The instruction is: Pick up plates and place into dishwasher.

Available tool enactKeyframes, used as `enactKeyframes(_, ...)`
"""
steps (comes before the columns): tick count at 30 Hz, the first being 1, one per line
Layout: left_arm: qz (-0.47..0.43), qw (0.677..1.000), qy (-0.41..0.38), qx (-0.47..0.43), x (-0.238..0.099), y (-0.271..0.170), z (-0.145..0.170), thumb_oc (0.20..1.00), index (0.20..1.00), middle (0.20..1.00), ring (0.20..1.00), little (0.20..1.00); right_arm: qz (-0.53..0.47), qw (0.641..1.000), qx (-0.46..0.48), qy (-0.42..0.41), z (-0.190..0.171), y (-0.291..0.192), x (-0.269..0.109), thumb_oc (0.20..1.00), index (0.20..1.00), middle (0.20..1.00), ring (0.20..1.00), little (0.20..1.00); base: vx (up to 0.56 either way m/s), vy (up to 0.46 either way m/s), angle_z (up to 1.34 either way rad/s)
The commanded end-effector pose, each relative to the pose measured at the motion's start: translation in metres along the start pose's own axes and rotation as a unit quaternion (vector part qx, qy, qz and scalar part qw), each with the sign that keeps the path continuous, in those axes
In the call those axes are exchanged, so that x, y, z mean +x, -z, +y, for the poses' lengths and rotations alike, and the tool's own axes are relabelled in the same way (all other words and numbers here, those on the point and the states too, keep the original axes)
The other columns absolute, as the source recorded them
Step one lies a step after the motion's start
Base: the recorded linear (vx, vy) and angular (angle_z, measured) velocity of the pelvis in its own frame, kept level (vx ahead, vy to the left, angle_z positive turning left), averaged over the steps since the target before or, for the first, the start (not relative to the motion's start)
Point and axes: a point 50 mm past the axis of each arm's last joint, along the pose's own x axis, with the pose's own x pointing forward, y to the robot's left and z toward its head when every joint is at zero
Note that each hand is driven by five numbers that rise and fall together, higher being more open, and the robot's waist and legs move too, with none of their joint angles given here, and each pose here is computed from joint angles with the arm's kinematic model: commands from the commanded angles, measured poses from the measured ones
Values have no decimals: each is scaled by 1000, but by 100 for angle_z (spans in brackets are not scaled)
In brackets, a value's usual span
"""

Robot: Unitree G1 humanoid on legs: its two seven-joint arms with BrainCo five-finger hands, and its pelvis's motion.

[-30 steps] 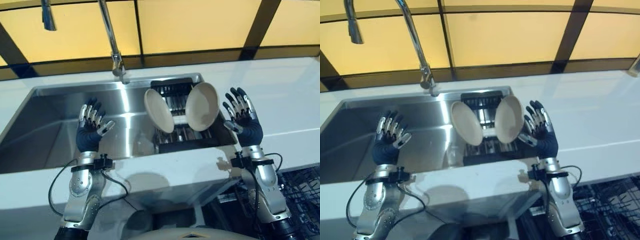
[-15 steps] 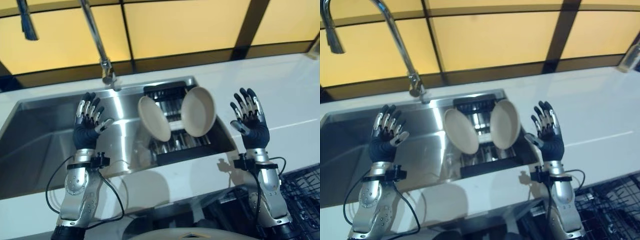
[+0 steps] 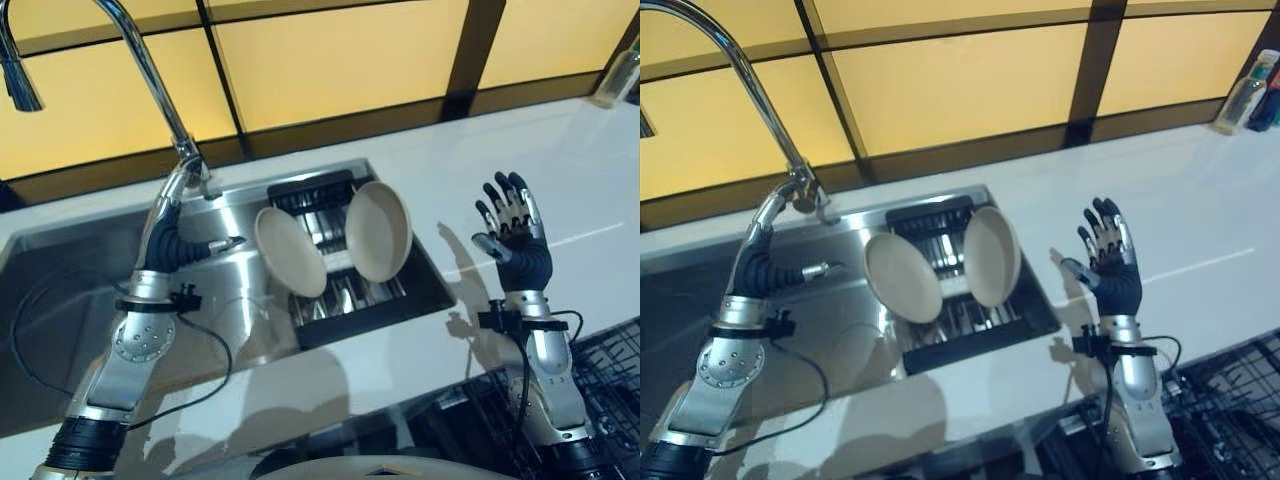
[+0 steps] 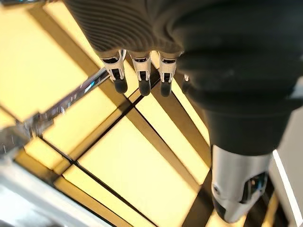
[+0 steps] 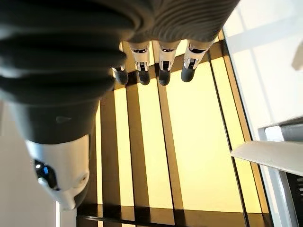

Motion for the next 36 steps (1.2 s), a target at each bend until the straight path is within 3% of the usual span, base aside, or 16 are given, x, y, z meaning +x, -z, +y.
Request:
enactKeyframes(1,-20,993,-8,119,10,13,23,1000,1000,1000,1000,1000,-56,998,0,-37,5,-23,16,1000,1000,1000,1000,1000,88,6,6)
enactKeyframes(8,-37,965,50,255,7,33,36,1000,1000,1000,1000,1000,-37,998,-9,-55,-1,-23,18,1000,1000,1000,1000,1000,73,41,-2)
enactKeyframes(16,-130,916,99,367,13,27,40,1000,1000,1000,1000,1000,-26,997,-15,-71,-5,-23,18,1000,1000,1000,1000,1000,32,48,1)
enactKeyframes(27,-238,881,120,391,17,15,15,1000,1000,1000,1000,1000,-9,996,-16,-87,-4,-20,19,1000,1000,1000,1000,1000,26,24,-2)
enactKeyframes(36,-244,892,121,361,12,17,-7,1000,1000,1000,1000,1000,6,996,-33,-88,-8,-19,18,1000,1000,1000,1000,1000,42,19,-8)
